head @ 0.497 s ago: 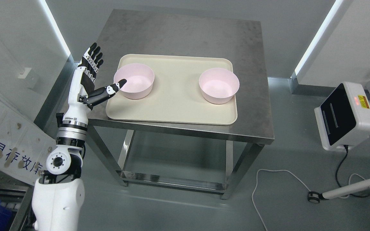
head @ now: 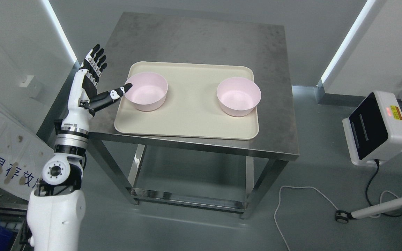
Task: Stack pink IKEA bowls on left shelf middle
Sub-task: 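Reach the left hand toward the pink bowl nearer the left arm, then grasp the rim of the nearer pink bowl with the left hand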
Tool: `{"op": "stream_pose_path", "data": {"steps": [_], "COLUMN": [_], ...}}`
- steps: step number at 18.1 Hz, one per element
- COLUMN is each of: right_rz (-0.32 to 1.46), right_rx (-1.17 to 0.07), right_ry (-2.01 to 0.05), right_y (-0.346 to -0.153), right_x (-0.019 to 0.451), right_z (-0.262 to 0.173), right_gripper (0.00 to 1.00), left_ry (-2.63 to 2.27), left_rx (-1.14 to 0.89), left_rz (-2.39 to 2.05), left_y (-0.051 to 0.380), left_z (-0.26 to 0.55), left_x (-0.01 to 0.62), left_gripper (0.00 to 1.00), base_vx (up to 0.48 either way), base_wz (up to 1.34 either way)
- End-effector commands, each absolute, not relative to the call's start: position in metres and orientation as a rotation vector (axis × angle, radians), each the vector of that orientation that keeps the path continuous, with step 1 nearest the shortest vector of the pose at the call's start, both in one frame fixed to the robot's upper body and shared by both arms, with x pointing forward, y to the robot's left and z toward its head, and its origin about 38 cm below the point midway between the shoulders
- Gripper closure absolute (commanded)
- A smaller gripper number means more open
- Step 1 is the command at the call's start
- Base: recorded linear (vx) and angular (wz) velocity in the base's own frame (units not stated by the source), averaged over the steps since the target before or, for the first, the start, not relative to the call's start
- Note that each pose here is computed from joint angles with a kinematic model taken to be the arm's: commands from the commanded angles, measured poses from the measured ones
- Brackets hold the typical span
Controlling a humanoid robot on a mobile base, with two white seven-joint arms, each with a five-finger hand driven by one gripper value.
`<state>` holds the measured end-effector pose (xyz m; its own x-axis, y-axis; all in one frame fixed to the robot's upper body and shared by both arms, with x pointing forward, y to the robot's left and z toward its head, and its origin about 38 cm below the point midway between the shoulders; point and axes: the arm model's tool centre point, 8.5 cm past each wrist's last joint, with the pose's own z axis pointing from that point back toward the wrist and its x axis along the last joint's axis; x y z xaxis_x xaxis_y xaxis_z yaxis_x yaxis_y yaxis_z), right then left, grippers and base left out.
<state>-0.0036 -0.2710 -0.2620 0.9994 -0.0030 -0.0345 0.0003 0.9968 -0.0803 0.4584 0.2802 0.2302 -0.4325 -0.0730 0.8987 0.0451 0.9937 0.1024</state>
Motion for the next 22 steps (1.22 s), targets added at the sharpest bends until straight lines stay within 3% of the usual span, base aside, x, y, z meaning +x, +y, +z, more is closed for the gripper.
{"op": "stream_pose_path", "data": {"steps": [1,4,7,13,22], "right_rz": [-0.012,-0.012,-0.012,-0.012,-0.012], "right_rx": [-0.099,-0.099,-0.099,-0.099,-0.099], "right_ry": [0.03,0.029,0.03,0.029,0.029], "right_y": [-0.282,-0.282,-0.282,-0.282,-0.282], "right_x": [-0.011,-0.011,-0.011,-0.011,-0.011], "right_z": [-0.261,-0.261,-0.261,-0.261,-0.261], "right_gripper": [0.0,0.0,0.0,0.0,0.0], "left_ry": [-1.994,-1.823,-1.614,-1.348,-1.186], "left_rx": [0.13,0.218,0.4,0.475,0.435], "left_rz": [-0.473,-0.908,-1.119,-1.235,-1.358], "left_y": [0.292,0.258,0.271,0.289,0.277], "left_z": [0.307,0.309,0.306,0.291,0.275], "left_x": [0.498,0.518,0.534,0.561,0.571], "left_gripper": [0.0,0.0,0.02,0.06,0.14], "base_vx": [-0.008,-0.003,0.0,0.0,0.0], "base_wz": [0.01,0.0,0.0,0.0,0.0]}}
